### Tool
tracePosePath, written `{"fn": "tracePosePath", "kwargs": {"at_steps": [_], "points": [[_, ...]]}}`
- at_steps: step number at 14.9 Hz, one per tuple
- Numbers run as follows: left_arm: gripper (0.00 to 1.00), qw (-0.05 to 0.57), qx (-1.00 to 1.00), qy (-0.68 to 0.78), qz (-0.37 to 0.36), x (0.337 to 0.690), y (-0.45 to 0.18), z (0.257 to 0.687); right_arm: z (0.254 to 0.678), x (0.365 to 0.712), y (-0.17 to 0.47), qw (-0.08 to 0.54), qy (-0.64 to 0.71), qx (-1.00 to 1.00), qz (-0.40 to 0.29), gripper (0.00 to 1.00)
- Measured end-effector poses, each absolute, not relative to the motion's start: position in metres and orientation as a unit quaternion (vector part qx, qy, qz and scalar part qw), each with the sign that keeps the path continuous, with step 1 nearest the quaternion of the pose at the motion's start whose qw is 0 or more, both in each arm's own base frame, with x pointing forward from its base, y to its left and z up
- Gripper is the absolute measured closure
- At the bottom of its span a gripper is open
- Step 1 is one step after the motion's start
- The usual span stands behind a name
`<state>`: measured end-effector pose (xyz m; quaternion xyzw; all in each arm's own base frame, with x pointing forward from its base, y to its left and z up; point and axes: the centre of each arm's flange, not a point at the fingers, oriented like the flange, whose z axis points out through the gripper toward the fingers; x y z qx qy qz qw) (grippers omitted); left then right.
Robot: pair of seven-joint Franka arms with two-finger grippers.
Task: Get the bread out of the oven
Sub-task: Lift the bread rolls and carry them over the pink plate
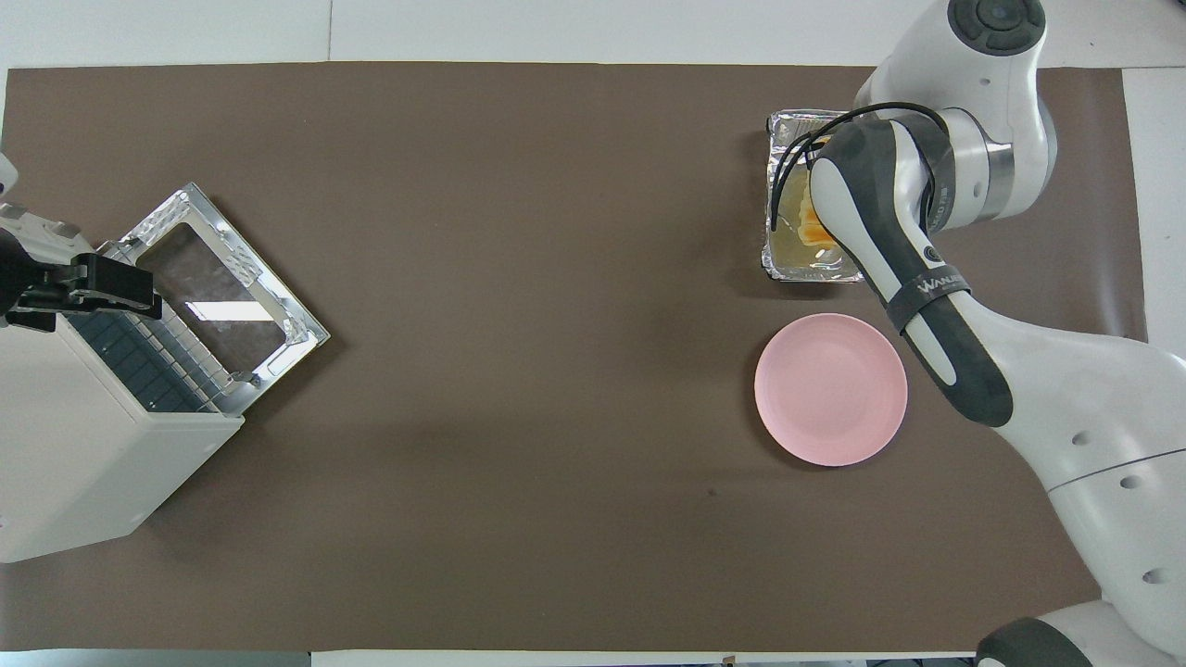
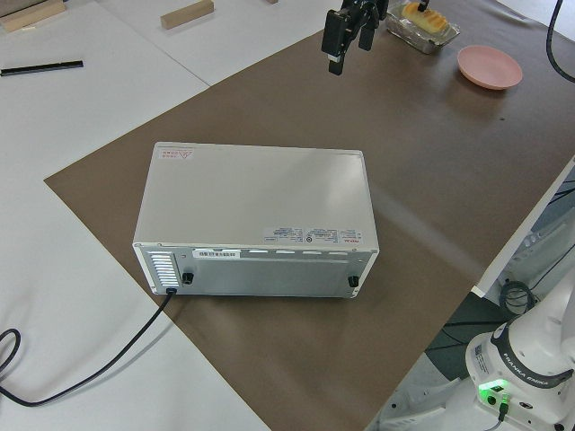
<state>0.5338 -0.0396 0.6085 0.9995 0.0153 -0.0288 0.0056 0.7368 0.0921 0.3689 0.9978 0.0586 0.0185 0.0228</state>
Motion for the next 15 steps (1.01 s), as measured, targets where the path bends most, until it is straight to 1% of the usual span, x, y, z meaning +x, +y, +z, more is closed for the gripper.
{"fn": "tracePosePath", "kwargs": {"at_steps": [3, 6, 8, 10, 12, 15], "points": [[0.00, 0.006, 0.999, 0.015, -0.029, 0.534, -0.040, 0.608, 0.383, 0.733, 0.092, 0.025, 0.058, 0.998, 0.002, 0.96], [0.00, 0.006, 0.999, 0.015, -0.029, 0.534, -0.040, 0.608, 0.430, 0.718, 0.097, 0.025, 0.061, 0.998, -0.005, 0.96], [0.00, 0.006, 0.999, 0.015, -0.029, 0.534, -0.040, 0.608, 0.463, 0.702, 0.100, 0.027, 0.064, 0.997, -0.016, 0.96], [0.00, 0.006, 0.999, 0.015, -0.029, 0.534, -0.040, 0.608, 0.484, 0.682, 0.099, 0.030, 0.064, 0.997, -0.029, 0.96], [0.00, 0.006, 0.999, 0.015, -0.029, 0.534, -0.040, 0.608, 0.488, 0.657, 0.097, 0.029, 0.065, 0.997, -0.041, 0.96], [0.00, 0.006, 0.999, 0.015, -0.029, 0.534, -0.040, 0.608, 0.480, 0.615, 0.094, 0.029, 0.067, 0.997, -0.031, 0.96]]}}
